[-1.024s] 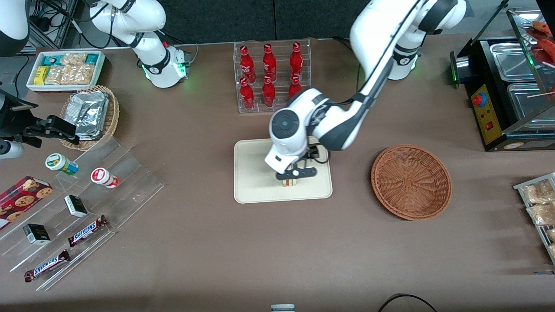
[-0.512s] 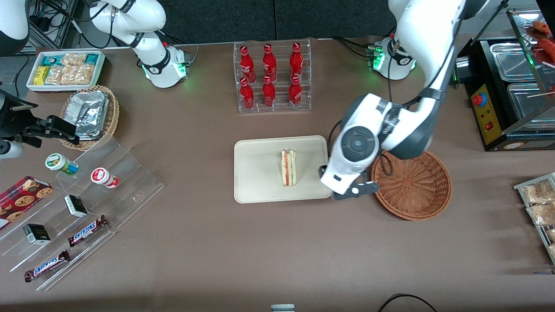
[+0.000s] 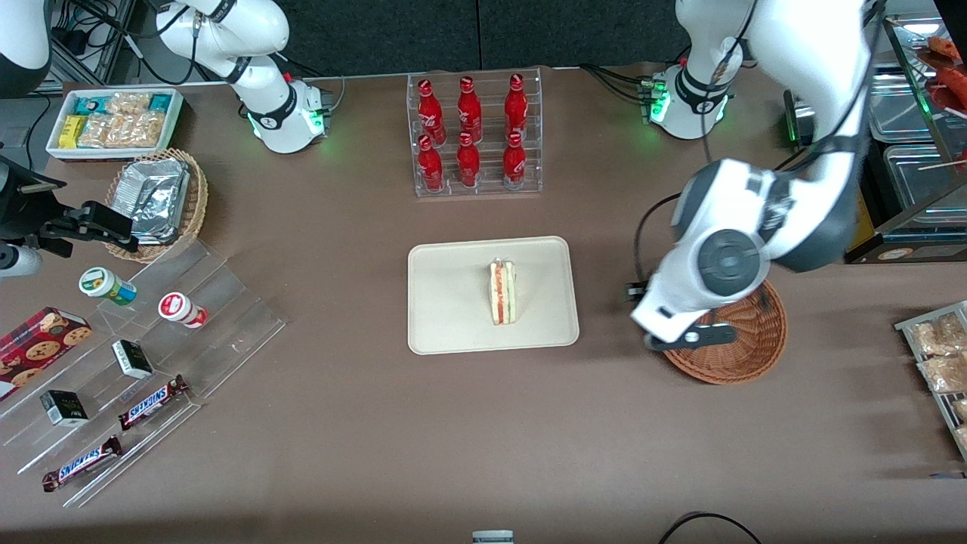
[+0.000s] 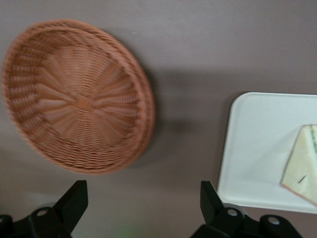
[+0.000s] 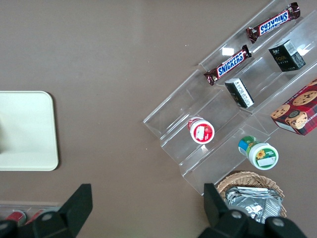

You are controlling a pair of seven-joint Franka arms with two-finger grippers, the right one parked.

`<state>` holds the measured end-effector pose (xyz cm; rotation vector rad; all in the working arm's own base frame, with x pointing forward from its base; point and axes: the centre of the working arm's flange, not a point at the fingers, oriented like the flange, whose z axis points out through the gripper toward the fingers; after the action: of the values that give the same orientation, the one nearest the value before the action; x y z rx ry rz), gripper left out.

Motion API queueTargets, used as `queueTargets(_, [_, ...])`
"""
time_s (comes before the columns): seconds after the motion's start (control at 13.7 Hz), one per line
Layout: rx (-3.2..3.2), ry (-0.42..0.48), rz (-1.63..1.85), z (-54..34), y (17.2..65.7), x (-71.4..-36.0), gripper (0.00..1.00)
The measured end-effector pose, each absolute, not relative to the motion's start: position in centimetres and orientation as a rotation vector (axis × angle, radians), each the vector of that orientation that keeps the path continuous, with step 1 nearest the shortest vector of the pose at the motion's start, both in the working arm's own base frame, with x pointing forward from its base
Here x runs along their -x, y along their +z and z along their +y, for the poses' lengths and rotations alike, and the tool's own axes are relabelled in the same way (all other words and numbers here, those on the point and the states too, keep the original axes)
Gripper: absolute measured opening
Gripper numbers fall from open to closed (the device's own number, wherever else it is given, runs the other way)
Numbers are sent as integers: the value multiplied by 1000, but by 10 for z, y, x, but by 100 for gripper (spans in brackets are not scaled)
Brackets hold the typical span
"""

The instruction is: Place sandwich from basket to tray

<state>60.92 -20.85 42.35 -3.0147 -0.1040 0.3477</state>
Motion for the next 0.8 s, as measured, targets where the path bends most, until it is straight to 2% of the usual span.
queueTargets(0.51, [3043,440,106,-102,530,-551,100])
queueTargets(0.8, [3041,473,92,-70,562,-530,100])
